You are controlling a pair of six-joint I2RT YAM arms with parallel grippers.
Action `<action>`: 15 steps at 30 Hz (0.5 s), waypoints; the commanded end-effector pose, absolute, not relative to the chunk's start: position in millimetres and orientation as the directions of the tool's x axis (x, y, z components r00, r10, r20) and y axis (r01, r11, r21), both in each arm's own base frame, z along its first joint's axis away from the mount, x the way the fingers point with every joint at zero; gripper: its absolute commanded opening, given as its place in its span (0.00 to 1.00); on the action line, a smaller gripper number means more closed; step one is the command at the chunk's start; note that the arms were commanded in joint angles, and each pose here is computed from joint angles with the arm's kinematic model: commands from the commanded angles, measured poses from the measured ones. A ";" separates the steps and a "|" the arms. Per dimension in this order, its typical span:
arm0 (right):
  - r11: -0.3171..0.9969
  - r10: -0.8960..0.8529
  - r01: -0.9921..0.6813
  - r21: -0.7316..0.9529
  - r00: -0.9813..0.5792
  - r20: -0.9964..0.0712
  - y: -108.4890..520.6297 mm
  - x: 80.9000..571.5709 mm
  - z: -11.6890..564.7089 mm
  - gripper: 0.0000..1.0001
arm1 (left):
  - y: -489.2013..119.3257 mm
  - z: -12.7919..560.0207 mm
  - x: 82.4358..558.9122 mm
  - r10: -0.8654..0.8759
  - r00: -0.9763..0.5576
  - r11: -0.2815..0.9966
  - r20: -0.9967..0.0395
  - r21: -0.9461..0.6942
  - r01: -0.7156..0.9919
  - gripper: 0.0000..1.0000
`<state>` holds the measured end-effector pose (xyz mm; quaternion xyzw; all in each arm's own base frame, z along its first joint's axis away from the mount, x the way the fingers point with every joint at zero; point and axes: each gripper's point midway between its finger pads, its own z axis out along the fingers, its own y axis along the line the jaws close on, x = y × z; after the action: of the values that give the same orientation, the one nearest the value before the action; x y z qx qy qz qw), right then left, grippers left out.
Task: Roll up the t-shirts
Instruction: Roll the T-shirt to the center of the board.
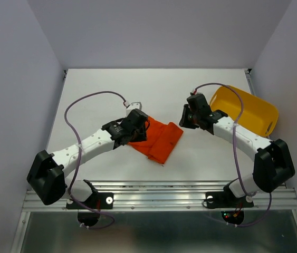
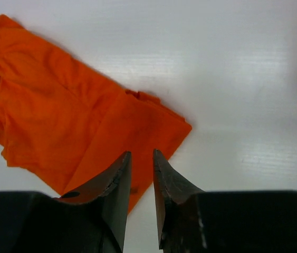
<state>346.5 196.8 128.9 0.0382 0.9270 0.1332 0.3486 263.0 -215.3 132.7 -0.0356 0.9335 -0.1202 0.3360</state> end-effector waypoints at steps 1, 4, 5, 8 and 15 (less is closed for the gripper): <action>0.896 0.263 0.018 0.444 -0.827 -0.497 211.7 307.4 115.5 0.29 | -244.2 129.7 248.0 -0.087 -0.795 0.959 -0.601 -0.267 0.097 0.48; 0.883 0.291 0.052 0.466 -0.840 -0.458 206.0 288.1 102.5 0.29 | -265.5 115.8 239.9 -0.081 -0.824 0.931 -0.561 -0.337 0.138 0.44; 0.885 0.298 0.068 0.460 -0.843 -0.449 201.3 281.4 96.2 0.29 | -266.3 112.5 240.6 -0.094 -0.827 0.933 -0.555 -0.339 0.122 0.41; 0.893 0.307 0.099 0.439 -0.847 -0.433 192.8 272.1 85.8 0.29 | -259.7 98.2 251.4 -0.100 -0.820 0.958 -0.563 -0.277 0.073 0.27; 0.886 0.320 0.129 0.446 -0.866 -0.384 187.8 252.3 68.0 0.29 | -258.7 51.6 267.8 -0.037 -0.848 0.990 -0.529 -0.137 0.042 0.00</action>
<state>251.6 180.2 59.5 0.1098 0.9525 0.1782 0.2213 252.7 -256.7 52.8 0.0064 0.9618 -0.0886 0.2589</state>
